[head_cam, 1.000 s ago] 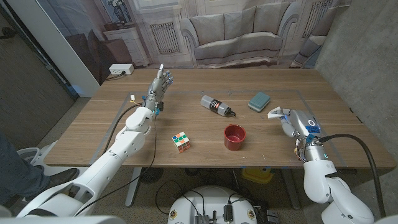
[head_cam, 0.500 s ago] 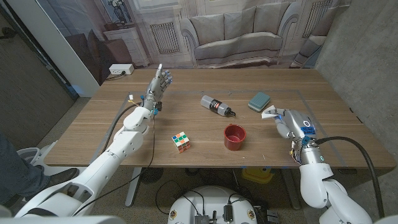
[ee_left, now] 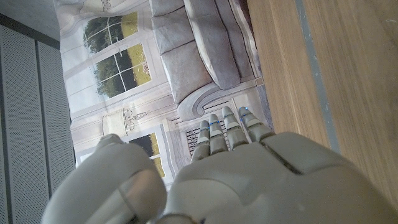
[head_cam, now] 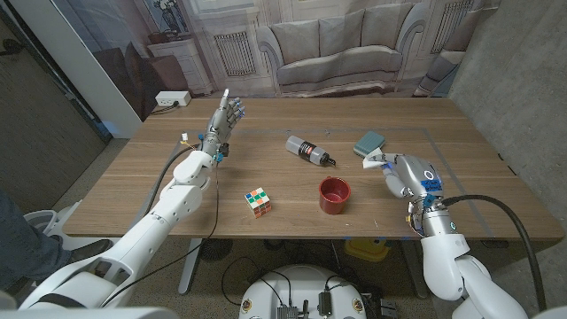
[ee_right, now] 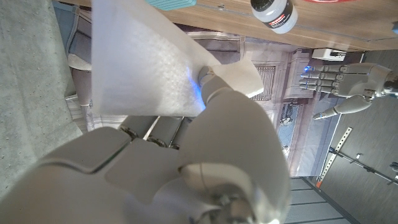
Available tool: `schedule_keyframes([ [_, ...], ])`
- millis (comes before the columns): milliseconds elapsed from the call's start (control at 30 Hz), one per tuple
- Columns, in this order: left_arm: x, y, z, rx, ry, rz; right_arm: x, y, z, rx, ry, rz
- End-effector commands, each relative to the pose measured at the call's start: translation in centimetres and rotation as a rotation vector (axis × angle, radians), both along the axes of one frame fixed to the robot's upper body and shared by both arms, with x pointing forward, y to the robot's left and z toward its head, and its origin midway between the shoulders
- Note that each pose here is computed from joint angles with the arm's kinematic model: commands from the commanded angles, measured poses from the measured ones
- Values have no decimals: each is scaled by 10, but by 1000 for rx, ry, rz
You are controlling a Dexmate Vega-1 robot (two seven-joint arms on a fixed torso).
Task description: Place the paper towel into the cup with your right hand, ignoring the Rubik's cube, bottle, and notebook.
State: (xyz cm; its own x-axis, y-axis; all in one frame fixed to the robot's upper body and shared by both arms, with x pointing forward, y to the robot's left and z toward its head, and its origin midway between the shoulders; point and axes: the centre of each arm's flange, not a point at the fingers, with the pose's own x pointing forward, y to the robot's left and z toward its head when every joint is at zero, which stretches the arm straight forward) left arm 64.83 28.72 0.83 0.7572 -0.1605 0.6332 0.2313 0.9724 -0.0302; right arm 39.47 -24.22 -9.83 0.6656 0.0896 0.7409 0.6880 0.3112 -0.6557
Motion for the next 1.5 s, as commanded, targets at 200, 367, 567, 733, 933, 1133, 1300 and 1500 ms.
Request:
schedule_keyframes([
  [200, 1, 4, -2, -5, 0, -5, -9, 18, 14, -52, 1, 91],
  [367, 3, 4, -2, -4, 0, -9, -11, 24, 18, -71, 2, 105],
  [567, 5, 3, -1, -7, -4, -12, -11, 29, 22, -83, -3, 131],
  [733, 7, 2, -1, -13, -8, -13, -11, 33, 24, -89, -3, 154],
  [933, 8, 2, -3, -17, -8, -16, -9, 39, 29, -103, 14, 192],
  [1133, 8, 3, -5, -26, -7, -12, -5, 44, 32, -111, 25, 243],
  [1300, 8, 3, -7, -27, -6, -10, -1, 49, 34, -119, 52, 274],
  [1500, 8, 4, -7, -29, -6, -9, 2, 55, 34, -128, 73, 312],
])
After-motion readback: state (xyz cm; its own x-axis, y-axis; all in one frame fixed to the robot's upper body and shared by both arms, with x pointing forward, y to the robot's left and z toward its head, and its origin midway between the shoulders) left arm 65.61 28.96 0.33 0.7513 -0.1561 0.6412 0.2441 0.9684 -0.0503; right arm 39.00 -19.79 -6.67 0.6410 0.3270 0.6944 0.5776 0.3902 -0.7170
